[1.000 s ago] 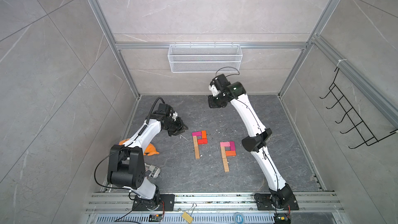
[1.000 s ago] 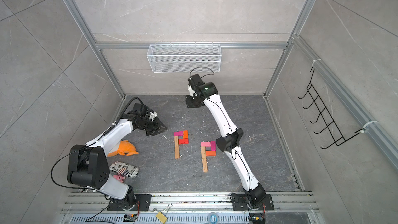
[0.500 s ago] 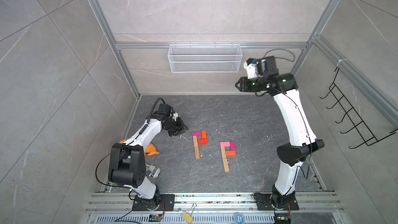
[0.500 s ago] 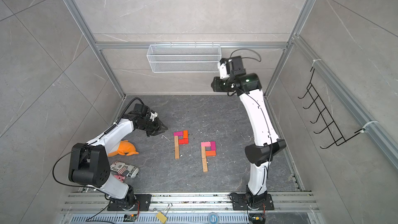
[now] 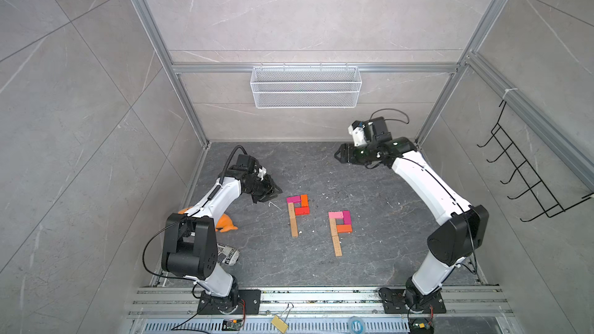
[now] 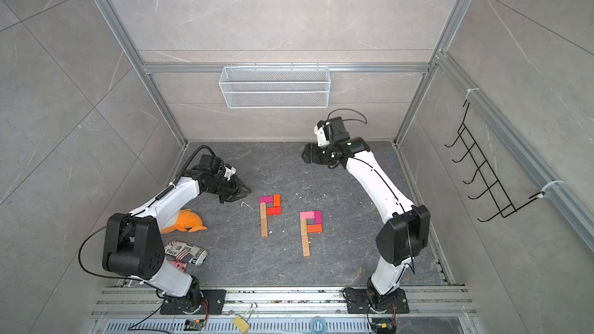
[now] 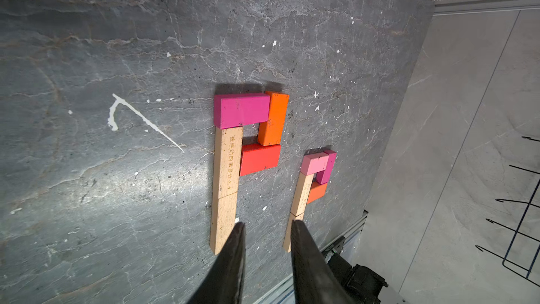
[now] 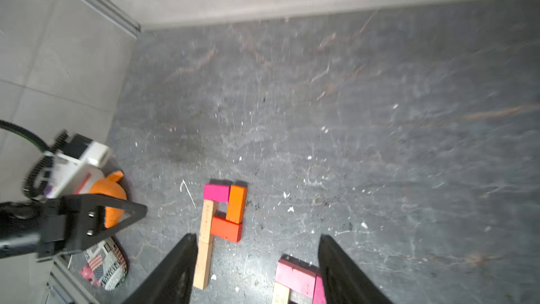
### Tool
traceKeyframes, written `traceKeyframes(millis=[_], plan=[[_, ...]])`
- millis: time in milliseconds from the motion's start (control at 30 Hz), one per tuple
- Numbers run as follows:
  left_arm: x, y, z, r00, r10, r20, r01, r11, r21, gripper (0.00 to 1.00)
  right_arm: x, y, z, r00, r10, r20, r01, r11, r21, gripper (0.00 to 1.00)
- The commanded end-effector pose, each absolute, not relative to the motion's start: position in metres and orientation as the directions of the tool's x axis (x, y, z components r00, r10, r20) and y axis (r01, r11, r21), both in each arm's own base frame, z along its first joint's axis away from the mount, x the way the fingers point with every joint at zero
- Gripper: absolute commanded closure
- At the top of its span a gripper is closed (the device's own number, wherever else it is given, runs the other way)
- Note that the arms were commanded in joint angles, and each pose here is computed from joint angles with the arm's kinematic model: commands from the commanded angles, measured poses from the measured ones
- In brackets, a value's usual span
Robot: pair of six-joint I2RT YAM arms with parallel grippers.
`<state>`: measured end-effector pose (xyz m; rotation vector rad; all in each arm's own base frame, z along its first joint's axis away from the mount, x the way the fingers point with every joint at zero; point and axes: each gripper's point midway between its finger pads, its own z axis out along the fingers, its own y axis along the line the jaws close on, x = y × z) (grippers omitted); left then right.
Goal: Assemble the letter p with building blocks
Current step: Adjust the building block at the center of the board.
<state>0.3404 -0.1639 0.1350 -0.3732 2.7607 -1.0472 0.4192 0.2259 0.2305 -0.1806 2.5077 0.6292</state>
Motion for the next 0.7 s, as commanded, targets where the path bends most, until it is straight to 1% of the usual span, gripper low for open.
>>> traceKeyframes(millis=[0,67,167,200,233,367,667], plan=[[0.328,-0.163,0.144,-0.96,-0.269,-0.078,-0.146,0.718,-0.681,0.67,0.396,0.273,0.176,-0.899,-0.058,-0.435,-0.285,0.831,0.477,0.25],[0.323,-0.163,0.145,-0.961,-0.262,-0.085,-0.135,0.717,-0.684,0.63,0.382,0.295,0.157,-0.902,-0.119,-0.415,-0.328,0.814,0.479,0.19],[0.317,-0.159,0.145,-0.964,-0.246,-0.102,-0.116,0.734,-0.669,0.53,0.366,0.322,0.128,-0.909,-0.177,-0.378,-0.368,0.765,0.528,0.1],[0.315,-0.158,0.144,-0.964,-0.243,-0.104,-0.115,0.742,-0.66,0.48,0.361,0.329,0.118,-0.91,-0.192,-0.369,-0.378,0.753,0.539,0.08],[0.314,-0.156,0.143,-0.965,-0.24,-0.106,-0.114,0.747,-0.655,0.46,0.358,0.334,0.11,-0.91,-0.204,-0.361,-0.384,0.745,0.545,0.07],[0.31,-0.153,0.137,-0.966,-0.236,-0.104,-0.117,0.76,-0.639,0.44,0.358,0.352,0.095,-0.906,-0.22,-0.361,-0.402,0.713,0.575,0.04],[0.314,-0.155,0.128,-0.969,-0.234,-0.085,-0.128,0.761,-0.636,0.44,0.371,0.358,0.062,-0.925,-0.213,-0.315,-0.363,0.742,0.564,0.03]])
